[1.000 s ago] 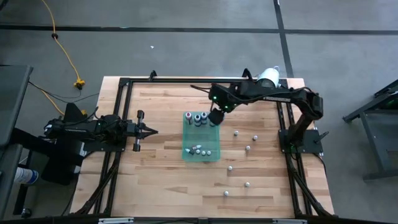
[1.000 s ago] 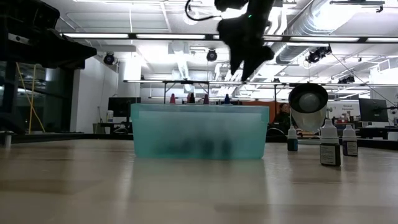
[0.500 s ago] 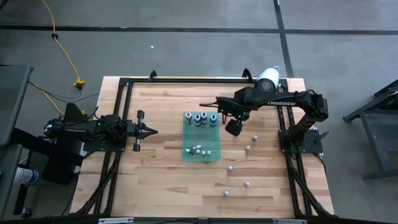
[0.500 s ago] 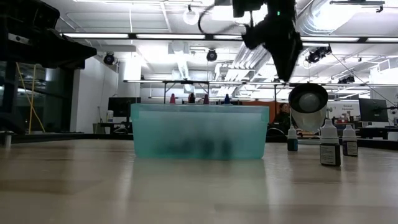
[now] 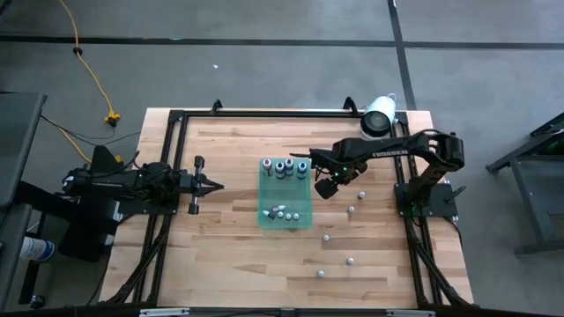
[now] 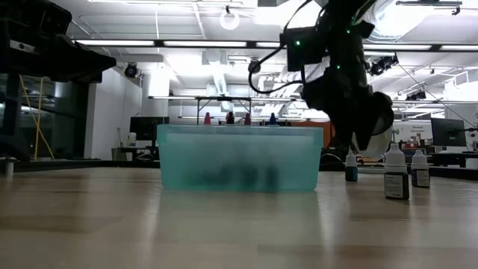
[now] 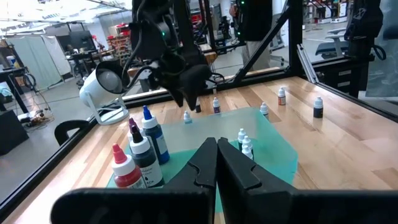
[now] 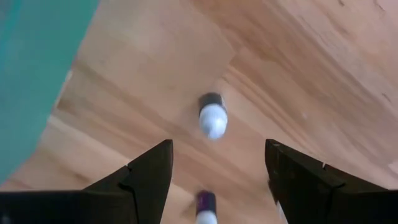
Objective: Pick & Place food coloring
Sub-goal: Put the small black food coloring bottle into the green bin
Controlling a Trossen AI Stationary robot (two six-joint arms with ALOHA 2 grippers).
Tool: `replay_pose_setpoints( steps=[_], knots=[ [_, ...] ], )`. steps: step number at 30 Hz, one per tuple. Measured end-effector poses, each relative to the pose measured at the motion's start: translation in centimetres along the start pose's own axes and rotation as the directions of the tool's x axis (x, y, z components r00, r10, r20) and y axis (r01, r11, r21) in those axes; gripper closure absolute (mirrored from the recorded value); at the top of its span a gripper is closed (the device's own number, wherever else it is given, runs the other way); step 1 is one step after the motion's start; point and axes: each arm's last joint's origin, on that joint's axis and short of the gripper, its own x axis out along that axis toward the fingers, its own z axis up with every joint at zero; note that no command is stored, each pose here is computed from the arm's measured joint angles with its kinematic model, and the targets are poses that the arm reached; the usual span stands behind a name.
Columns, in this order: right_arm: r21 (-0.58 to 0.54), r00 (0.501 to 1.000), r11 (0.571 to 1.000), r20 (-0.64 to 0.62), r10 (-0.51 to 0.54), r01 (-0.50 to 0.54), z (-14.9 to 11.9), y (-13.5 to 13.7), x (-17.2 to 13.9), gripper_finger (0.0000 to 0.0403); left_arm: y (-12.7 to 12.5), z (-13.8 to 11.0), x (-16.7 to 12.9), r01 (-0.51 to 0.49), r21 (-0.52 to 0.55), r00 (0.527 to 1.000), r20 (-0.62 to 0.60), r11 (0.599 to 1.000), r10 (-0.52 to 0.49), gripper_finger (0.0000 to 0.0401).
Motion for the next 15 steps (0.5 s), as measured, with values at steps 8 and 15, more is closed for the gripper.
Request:
replay_pose_setpoints(
  steps=[8, 15],
  knots=[
    [0.016, 0.998, 1.0, 0.057, -0.015, 0.014, 0.1, -0.3, 1.2, 0.016, 0.0, 0.0, 0.0, 0.0, 0.0, 1.0, 0.0, 1.0, 0.0, 0.0401],
    [0.017, 0.998, 1.0, 0.062, -0.005, 0.004, 0.1, -0.3, 1.5, 0.016, 0.0, 0.0, 0.0, 0.0, 0.0, 1.0, 0.0, 1.0, 0.0, 0.0401]
  ],
)
